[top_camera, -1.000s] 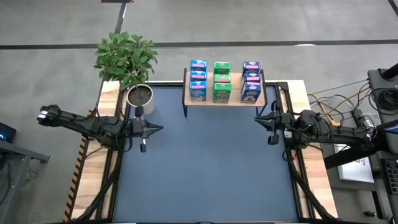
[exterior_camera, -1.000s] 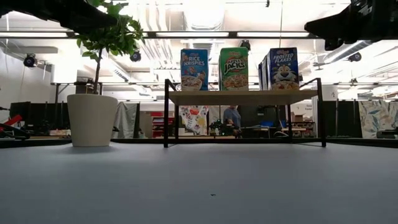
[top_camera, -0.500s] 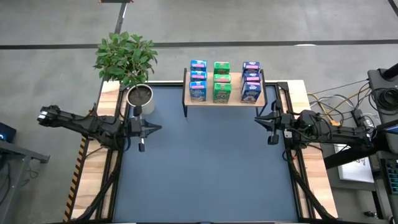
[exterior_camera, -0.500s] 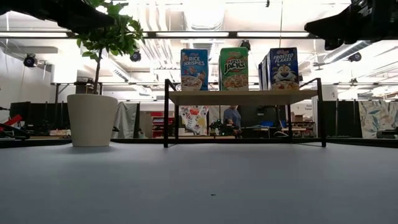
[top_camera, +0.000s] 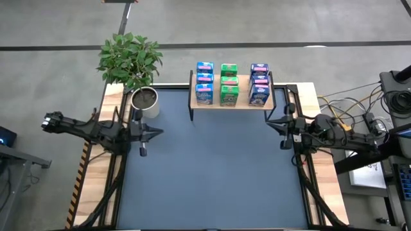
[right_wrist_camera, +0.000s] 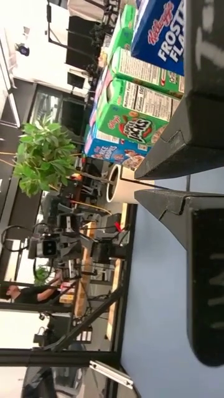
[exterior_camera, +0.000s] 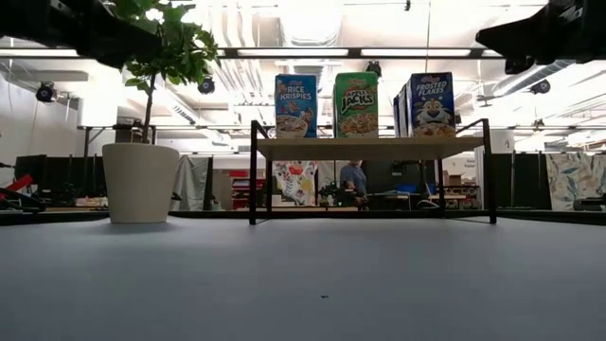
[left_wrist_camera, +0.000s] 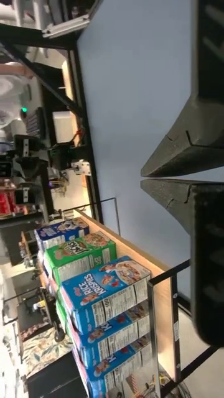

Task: Stack cereal on shelf
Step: Return to Home Position

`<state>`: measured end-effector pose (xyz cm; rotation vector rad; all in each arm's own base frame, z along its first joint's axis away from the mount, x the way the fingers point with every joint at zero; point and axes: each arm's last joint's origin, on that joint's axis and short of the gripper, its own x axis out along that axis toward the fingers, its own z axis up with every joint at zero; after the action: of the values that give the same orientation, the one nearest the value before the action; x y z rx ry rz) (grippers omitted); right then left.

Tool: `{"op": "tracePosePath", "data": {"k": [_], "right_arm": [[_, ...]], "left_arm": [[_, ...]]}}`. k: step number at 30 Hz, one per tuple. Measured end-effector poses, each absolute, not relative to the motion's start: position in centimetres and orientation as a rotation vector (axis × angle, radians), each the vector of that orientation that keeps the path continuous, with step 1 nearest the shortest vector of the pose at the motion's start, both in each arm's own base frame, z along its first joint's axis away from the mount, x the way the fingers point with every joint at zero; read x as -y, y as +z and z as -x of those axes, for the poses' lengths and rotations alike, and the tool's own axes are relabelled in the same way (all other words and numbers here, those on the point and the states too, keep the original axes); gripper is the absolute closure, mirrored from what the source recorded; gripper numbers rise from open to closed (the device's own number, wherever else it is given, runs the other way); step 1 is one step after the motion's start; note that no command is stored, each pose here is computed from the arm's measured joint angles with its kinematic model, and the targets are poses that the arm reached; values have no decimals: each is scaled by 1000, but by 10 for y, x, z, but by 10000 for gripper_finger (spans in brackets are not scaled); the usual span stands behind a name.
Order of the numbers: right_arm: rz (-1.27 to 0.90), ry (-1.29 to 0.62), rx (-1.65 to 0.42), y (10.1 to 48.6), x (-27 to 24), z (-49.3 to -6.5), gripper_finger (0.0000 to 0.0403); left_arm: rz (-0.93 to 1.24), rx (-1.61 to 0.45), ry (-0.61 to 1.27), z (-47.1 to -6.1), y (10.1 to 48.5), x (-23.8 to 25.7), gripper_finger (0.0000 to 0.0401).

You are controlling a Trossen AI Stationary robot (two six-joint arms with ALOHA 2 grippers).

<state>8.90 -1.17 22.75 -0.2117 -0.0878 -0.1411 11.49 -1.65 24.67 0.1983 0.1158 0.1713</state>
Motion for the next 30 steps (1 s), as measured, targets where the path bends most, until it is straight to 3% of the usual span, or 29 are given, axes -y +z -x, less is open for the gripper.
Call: {"op": "tracePosePath", "data": {"k": [18,30], "right_arm": [[203,-142,95,224,11,-79,375],[207,-140,84,220,11,-81,375]], "left_arm": [[-147,59,187,-83,226,8,401],[-146,59,195,-81,213,8,401]]}}
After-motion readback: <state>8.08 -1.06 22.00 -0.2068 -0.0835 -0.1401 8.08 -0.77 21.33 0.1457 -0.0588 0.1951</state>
